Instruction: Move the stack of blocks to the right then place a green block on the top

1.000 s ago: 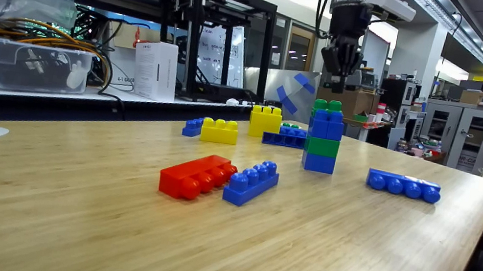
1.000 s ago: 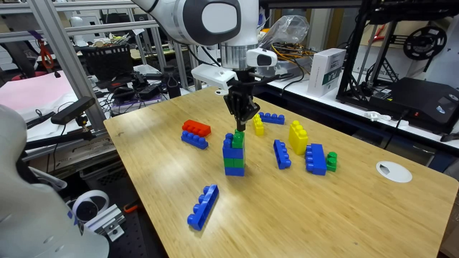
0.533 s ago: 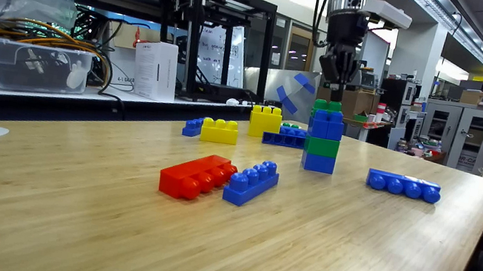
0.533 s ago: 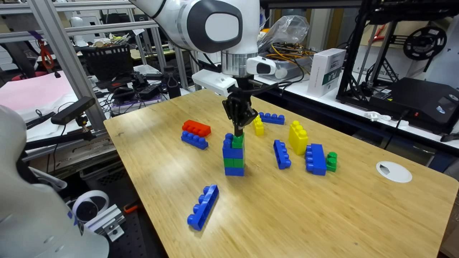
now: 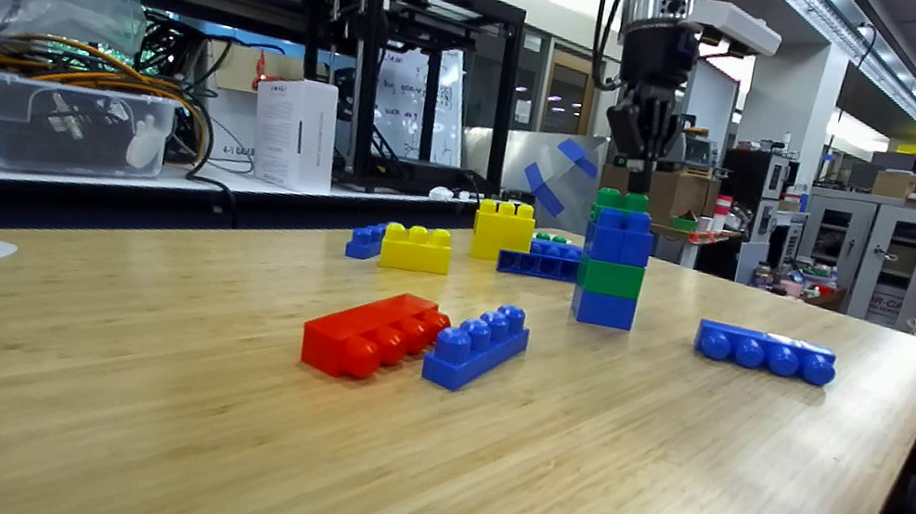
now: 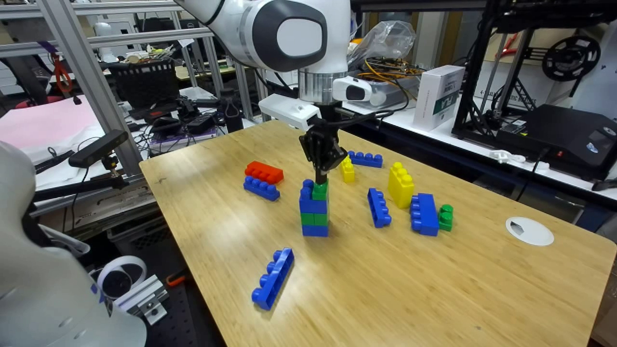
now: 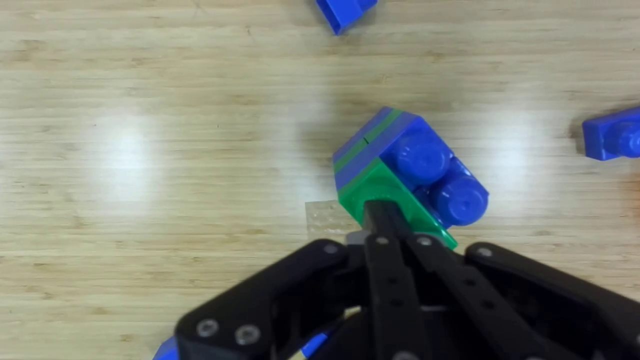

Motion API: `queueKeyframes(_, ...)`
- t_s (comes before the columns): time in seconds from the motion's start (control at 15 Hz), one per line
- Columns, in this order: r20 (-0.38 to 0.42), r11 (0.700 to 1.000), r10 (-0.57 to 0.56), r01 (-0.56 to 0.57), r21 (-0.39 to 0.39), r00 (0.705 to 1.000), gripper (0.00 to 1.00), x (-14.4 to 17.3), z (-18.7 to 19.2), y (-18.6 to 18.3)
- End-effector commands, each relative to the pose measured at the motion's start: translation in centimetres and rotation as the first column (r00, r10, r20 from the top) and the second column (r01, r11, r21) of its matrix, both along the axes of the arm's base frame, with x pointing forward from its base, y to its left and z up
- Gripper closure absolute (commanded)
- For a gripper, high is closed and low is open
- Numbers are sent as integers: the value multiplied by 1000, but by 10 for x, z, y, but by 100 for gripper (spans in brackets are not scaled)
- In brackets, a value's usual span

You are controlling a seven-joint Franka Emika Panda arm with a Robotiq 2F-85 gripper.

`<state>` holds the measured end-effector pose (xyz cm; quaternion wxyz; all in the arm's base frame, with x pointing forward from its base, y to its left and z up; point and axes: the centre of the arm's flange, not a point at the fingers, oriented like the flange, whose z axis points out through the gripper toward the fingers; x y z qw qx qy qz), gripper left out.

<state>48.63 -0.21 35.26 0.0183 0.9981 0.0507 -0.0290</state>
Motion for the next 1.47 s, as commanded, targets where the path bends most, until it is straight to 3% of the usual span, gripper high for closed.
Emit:
queueKeyframes(0.0, -32, 1000, 22, -22, 15, 999, 100, 3, -9, 0)
queueKeyframes(0.67, -35, 999, 54, -54, 6, 998, 100, 3, -13, 6)
queueKeyframes(1.4, 72, 990, 136, -137, 9, 988, 100, -14, 49, 9)
